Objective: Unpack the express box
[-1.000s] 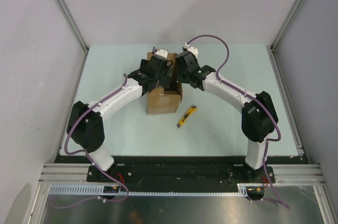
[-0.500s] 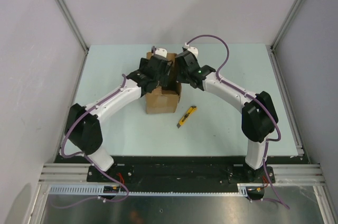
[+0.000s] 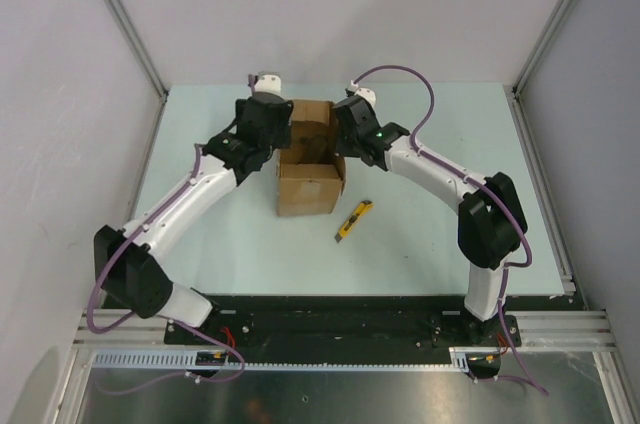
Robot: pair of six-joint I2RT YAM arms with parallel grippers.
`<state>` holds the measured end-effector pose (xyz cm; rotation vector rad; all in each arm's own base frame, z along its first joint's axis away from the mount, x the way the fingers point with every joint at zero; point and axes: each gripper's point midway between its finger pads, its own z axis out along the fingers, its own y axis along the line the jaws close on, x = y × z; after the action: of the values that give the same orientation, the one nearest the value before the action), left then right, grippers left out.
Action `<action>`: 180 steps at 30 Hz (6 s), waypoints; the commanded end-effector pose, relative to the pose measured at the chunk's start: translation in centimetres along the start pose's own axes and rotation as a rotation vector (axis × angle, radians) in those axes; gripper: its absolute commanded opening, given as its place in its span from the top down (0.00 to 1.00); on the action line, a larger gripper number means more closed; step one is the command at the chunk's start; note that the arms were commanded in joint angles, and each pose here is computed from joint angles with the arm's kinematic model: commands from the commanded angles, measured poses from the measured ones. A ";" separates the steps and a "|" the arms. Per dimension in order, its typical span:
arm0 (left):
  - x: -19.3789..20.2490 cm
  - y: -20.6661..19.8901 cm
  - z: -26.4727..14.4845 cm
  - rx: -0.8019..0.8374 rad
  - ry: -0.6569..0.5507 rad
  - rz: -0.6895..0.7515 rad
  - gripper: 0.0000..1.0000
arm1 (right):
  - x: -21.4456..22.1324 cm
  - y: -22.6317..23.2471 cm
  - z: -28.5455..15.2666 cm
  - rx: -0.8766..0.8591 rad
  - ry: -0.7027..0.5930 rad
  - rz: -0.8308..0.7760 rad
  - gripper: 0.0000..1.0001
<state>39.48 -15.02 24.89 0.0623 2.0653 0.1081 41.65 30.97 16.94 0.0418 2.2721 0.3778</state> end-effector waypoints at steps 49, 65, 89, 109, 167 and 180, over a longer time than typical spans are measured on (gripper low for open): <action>-2.6 1.3 -3.9 0.234 -0.051 -0.308 0.31 | -2.2 3.0 -2.1 -0.076 -0.044 -0.013 1.00; 3.7 -0.5 0.6 0.145 0.069 -0.205 0.30 | -1.2 3.1 -2.2 -0.044 -0.033 -0.015 1.00; 3.8 -4.4 -1.1 0.565 -0.006 0.029 1.00 | -10.7 9.4 -16.0 -0.510 -0.366 -0.374 0.41; 4.7 -4.2 -0.4 0.604 0.026 0.022 1.00 | 1.5 9.3 -7.0 -0.611 -0.069 -0.632 0.71; 4.6 -4.5 0.3 0.626 0.034 0.038 0.94 | -3.5 1.7 1.9 -0.338 -0.020 -0.789 0.70; -2.9 0.1 -0.8 0.354 -0.137 -0.130 0.32 | -3.8 3.1 -1.6 -0.061 -0.104 -0.416 1.00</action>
<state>38.97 -16.65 20.74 0.2901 2.1069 -0.3797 43.91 31.91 16.84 -0.7237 2.1533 0.2689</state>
